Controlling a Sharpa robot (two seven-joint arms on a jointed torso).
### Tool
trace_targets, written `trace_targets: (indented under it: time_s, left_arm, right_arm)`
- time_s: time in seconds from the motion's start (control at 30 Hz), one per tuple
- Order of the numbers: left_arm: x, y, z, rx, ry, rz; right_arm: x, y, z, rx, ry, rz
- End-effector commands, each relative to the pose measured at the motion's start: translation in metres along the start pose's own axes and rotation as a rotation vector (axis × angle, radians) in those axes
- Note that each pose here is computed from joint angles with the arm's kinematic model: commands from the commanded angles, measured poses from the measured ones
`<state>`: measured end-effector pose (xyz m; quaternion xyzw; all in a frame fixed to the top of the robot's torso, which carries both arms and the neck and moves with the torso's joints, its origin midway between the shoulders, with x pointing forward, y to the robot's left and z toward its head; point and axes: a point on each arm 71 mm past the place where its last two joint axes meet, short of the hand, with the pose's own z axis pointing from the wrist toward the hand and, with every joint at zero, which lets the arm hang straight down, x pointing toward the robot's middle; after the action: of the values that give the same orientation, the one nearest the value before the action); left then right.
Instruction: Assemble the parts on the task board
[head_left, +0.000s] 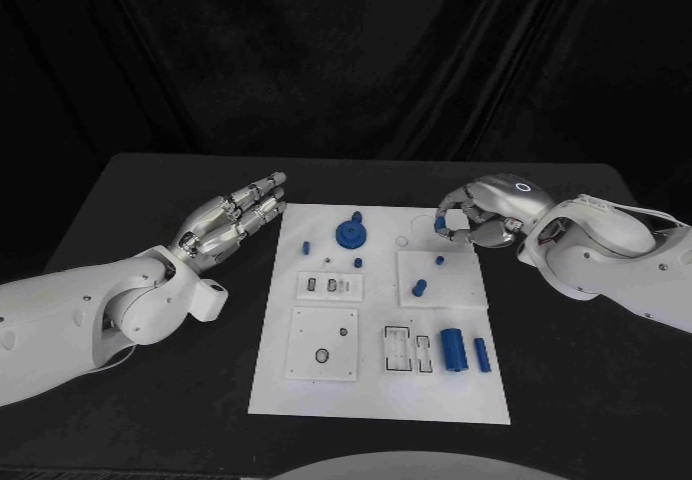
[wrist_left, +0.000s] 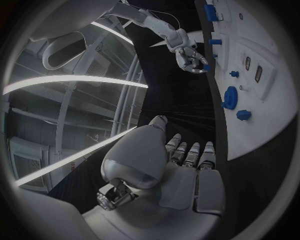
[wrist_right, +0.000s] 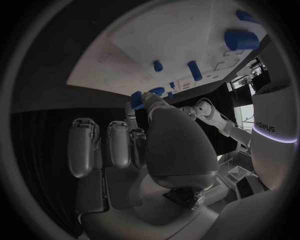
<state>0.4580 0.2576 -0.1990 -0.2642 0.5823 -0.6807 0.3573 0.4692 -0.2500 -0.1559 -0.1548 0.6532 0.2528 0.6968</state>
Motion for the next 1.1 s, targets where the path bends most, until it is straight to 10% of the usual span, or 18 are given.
trace_targets:
  time_s: [0.03,0.5,1.1]
  left_arm:
    - [0.0023,-0.0058,0.0007,0.091,0.012,-0.011]
    - [0.0041,-0.005,0.0023,0.086,0.017,-0.014]
    - [0.0049,-0.0045,0.0037,0.085,0.02,-0.015]
  right_arm:
    - [-0.006,0.023,0.009,-0.077,-0.069,0.015]
    - [0.032,0.099,0.042,-0.232,0.021,0.085]
    - [0.067,0.115,0.053,-0.233,0.109,0.093]
